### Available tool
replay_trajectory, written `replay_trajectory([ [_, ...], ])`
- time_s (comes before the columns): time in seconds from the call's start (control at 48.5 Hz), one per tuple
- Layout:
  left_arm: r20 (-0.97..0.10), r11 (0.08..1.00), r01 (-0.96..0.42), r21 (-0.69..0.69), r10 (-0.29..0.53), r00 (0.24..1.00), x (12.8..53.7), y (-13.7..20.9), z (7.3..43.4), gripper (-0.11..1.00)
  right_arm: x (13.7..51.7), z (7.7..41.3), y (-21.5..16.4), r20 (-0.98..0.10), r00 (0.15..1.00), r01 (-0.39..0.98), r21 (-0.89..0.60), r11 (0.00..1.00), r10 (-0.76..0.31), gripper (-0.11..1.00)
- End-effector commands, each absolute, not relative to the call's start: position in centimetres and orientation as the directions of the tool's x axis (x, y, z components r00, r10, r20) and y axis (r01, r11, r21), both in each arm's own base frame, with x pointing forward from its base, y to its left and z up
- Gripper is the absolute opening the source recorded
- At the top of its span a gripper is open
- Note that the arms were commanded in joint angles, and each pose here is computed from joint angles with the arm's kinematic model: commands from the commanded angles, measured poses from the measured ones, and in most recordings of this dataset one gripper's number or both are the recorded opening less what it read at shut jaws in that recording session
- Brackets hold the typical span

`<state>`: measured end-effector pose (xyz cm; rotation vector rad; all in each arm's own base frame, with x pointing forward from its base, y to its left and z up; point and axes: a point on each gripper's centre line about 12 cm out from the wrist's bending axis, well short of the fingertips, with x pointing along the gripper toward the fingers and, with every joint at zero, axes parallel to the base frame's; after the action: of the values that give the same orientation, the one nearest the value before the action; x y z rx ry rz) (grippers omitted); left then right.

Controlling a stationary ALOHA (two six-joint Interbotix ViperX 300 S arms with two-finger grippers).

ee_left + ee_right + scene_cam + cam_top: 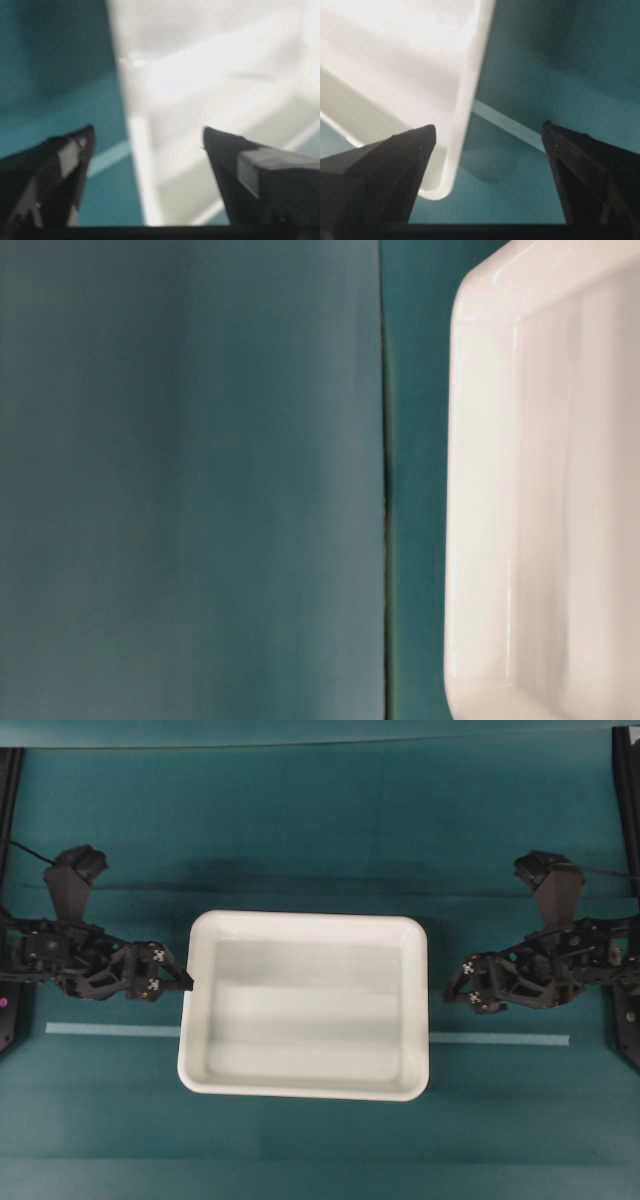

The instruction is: Lift the white case with both hands.

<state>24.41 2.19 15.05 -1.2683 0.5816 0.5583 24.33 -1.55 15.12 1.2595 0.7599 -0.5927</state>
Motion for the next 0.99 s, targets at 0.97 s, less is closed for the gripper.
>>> replay_trajectory([
  [0.97, -0.147, 0.873, -0.159, -0.462, 0.101, 0.984, 21.2, 2.2, 30.7, 0.90, 18.7, 29.6, -2.6, -0.332, 0.933, 0.256, 0.347, 0.902, -0.137, 0.90],
])
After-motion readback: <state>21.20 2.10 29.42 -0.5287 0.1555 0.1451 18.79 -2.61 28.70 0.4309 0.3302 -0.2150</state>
